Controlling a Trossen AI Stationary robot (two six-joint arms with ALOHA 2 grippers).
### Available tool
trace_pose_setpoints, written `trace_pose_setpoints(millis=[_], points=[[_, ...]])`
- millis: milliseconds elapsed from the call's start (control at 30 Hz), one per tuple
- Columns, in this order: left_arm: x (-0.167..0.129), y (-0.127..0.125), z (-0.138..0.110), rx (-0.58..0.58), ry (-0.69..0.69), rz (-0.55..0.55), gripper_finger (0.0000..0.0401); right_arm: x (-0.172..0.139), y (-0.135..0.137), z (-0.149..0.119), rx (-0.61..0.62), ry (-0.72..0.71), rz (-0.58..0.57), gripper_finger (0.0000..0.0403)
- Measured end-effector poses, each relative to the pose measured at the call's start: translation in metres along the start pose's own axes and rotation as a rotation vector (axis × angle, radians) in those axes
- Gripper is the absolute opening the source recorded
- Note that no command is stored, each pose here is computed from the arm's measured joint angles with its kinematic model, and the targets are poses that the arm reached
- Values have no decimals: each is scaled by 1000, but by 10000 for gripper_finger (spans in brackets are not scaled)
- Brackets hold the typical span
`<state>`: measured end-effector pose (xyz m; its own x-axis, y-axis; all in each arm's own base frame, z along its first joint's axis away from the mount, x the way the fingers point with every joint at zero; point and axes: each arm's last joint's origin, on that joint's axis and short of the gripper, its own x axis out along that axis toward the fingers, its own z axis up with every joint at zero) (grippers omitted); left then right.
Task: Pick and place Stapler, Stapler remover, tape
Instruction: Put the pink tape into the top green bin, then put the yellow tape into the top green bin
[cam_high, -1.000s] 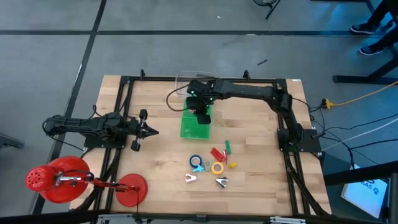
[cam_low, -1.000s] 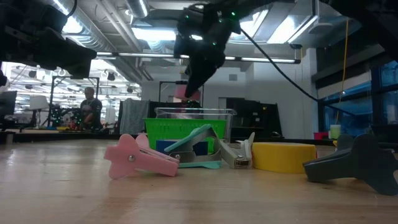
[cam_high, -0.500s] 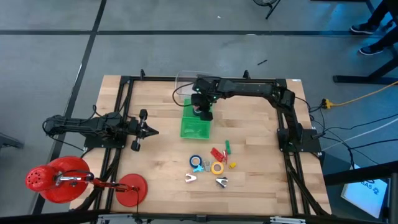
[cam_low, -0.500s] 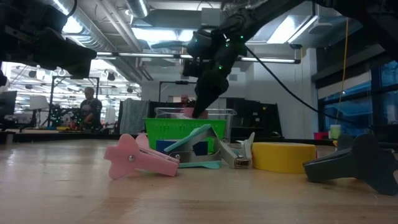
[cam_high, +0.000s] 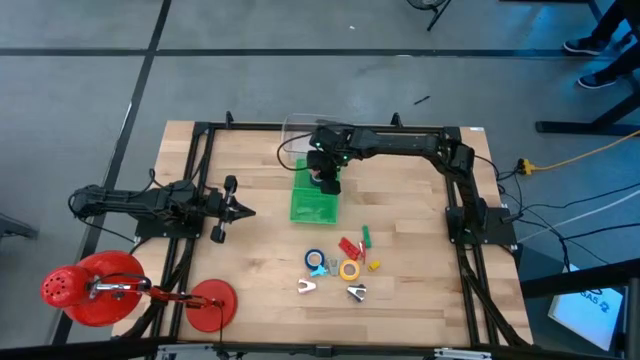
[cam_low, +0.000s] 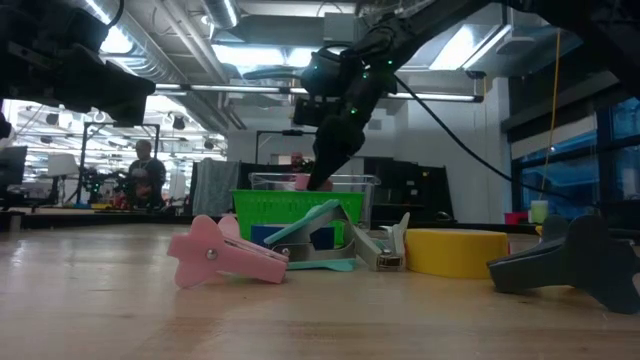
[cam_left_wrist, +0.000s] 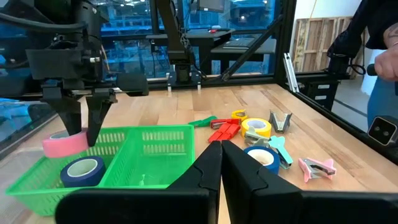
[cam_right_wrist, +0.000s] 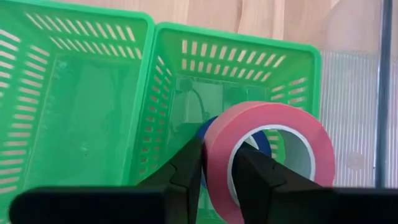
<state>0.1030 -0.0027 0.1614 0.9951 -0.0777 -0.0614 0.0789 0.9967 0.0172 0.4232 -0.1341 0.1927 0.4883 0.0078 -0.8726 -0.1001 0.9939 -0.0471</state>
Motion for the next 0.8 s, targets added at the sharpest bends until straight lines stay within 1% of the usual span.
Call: trace_pose_setpoints(millis=[133, 267, 400, 633, 700, 800], points=[[0, 0, 0, 0, 0, 0, 4, 0, 0, 0, 0, 1, 1, 85], [0, 0, 0, 0, 0, 0, 6, 0, 1, 0, 17, -11, 31, 99], [0, 0, 0, 0, 0, 0, 8, 0, 1, 0, 19, -14, 40, 131], [0, 0, 0, 0, 0, 0, 4, 0, 1, -1, 23, -2, 44, 208], [0, 0, 0, 0, 0, 0, 4, 0, 2, -3, 26, 15, 51, 224], [0, 0, 0, 0, 0, 0, 6, -1, 3, -6, 33, 49, 65, 236]])
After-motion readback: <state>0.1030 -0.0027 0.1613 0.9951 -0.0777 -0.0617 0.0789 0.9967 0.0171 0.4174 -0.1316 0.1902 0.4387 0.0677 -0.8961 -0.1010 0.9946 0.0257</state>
